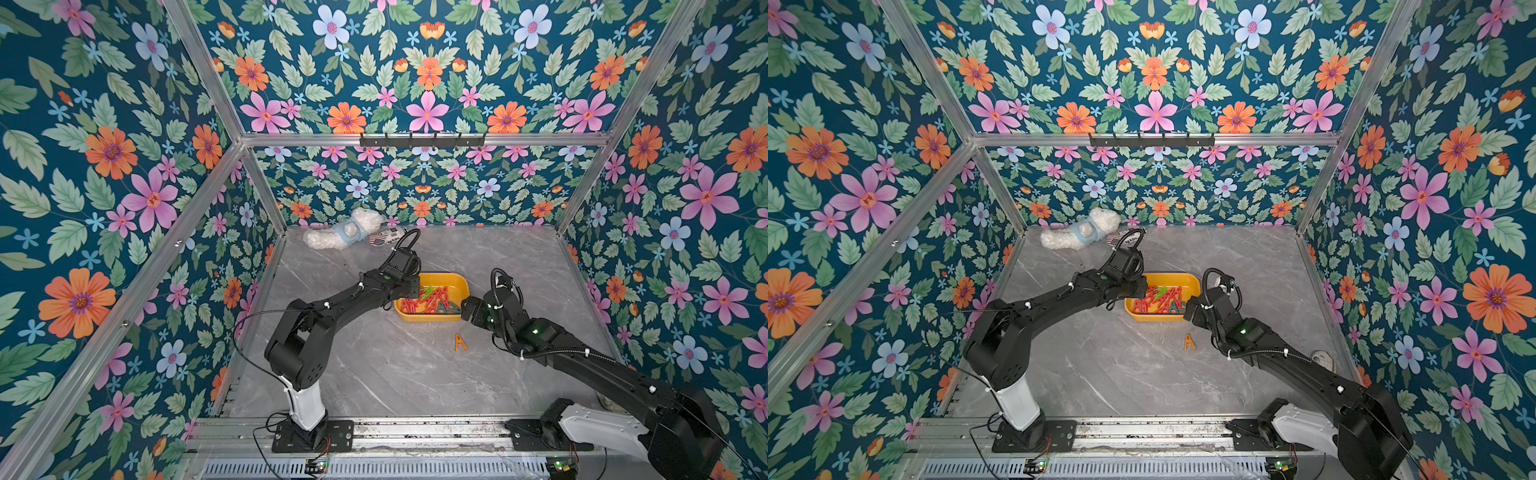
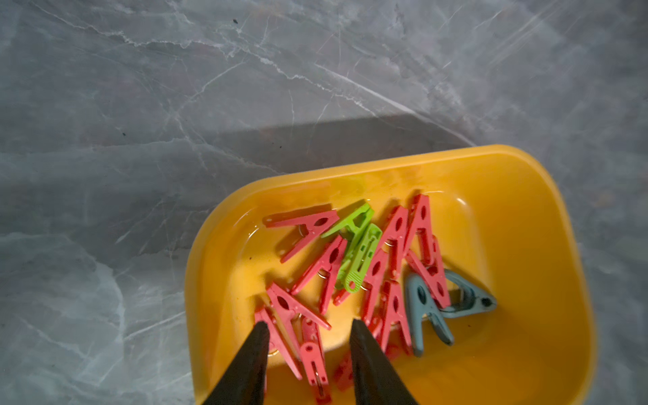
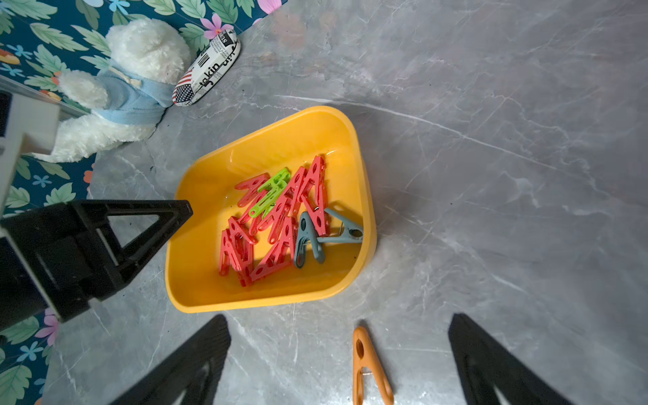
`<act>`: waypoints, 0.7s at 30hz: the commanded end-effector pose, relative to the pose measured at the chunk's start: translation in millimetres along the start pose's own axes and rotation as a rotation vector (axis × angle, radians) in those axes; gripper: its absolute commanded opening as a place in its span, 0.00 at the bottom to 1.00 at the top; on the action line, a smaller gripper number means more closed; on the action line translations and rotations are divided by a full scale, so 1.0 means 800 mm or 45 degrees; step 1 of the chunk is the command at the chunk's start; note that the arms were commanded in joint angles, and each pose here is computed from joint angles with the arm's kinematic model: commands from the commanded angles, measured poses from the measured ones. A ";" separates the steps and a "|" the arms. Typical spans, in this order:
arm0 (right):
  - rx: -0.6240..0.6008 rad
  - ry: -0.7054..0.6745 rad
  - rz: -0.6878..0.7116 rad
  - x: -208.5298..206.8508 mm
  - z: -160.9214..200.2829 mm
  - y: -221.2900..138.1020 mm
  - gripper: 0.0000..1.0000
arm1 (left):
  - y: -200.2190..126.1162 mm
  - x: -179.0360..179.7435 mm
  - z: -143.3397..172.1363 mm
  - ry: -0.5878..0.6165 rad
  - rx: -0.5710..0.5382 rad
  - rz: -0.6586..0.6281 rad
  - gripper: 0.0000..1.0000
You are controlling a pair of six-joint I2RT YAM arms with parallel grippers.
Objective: Take the clothespins out of the storage box
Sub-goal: Pick up the clothespin from the storage box.
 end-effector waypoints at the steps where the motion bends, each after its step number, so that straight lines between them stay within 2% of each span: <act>1: 0.008 -0.024 -0.038 0.009 -0.004 0.002 0.99 | 0.012 0.005 0.005 0.117 0.069 -0.067 0.40; 10: 0.031 -0.031 -0.024 0.013 -0.006 0.013 0.99 | 0.048 0.005 0.002 0.312 0.141 -0.094 0.37; 21: 0.044 -0.016 -0.014 0.007 -0.010 0.017 0.99 | 0.076 0.011 0.002 0.396 0.173 -0.121 0.34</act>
Point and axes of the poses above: each gripper's point midway between its finger pads, its own y axis out along the fingers, its own x axis along the line the jaws close on, z = x × y, the point moved 7 cm from there along -y, back along the fingers, and after that the axes turned 11 degrees about y, right-handed, at the moved point
